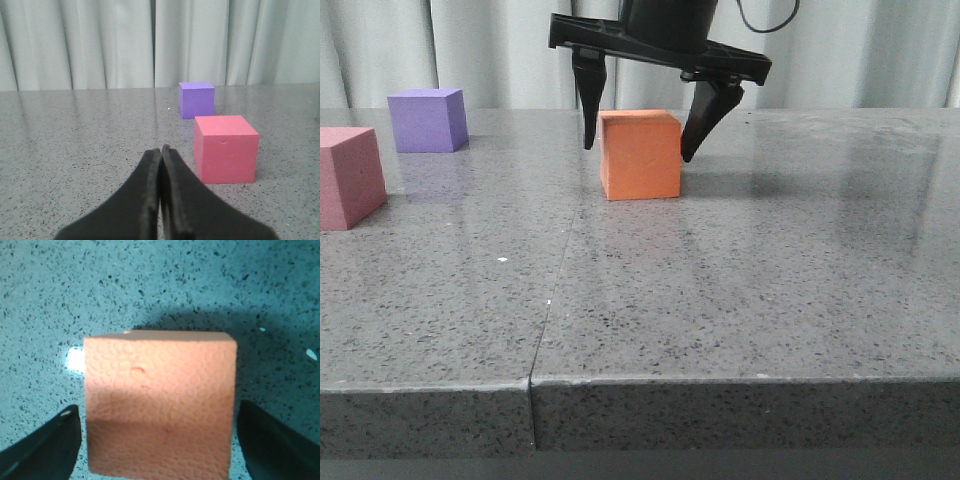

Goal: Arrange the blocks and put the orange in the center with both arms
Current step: 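Carry the orange cube with the right gripper toward the table middle and lower it, then open the right gripper and lift it away from the orange cube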

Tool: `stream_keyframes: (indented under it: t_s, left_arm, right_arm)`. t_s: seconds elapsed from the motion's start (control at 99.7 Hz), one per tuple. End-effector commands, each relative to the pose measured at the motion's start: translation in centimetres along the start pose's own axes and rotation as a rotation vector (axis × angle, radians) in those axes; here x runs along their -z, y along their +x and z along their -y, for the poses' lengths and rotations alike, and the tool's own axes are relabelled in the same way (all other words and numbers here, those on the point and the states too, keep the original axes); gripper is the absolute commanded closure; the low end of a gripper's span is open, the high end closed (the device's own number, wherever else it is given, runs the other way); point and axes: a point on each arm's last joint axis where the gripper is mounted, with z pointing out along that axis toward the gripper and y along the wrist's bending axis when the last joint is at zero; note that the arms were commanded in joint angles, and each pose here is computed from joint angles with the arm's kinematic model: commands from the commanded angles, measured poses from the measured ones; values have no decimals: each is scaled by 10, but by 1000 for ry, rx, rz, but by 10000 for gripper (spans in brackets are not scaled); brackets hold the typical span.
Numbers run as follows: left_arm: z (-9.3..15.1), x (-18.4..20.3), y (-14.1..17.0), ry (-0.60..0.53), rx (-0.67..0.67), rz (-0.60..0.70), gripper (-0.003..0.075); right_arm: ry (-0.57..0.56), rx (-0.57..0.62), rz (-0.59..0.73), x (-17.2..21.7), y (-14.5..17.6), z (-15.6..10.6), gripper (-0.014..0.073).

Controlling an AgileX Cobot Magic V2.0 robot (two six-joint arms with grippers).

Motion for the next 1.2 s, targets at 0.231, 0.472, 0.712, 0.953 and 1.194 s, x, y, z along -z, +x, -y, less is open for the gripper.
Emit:
stream_keyframes:
  t_s: [0.231, 0.472, 0.712, 0.953, 1.194]
  left_arm:
    - [0, 1, 4, 0, 15, 68, 741]
    - [0, 1, 4, 0, 15, 68, 741]
    - [0, 1, 4, 0, 15, 68, 741]
    - [0, 1, 4, 0, 15, 68, 741]
    - [0, 1, 4, 0, 15, 68, 741]
  right_arm:
    - [-42, 6, 71, 48, -1, -3, -38]
    - [-31, 24, 114, 82, 4, -1, -38]
    - [3, 49, 108, 110, 14, 5, 109]
    - [-9, 54, 157, 135, 20, 7, 550]
    - [0, 56, 170, 153, 37, 16, 662]
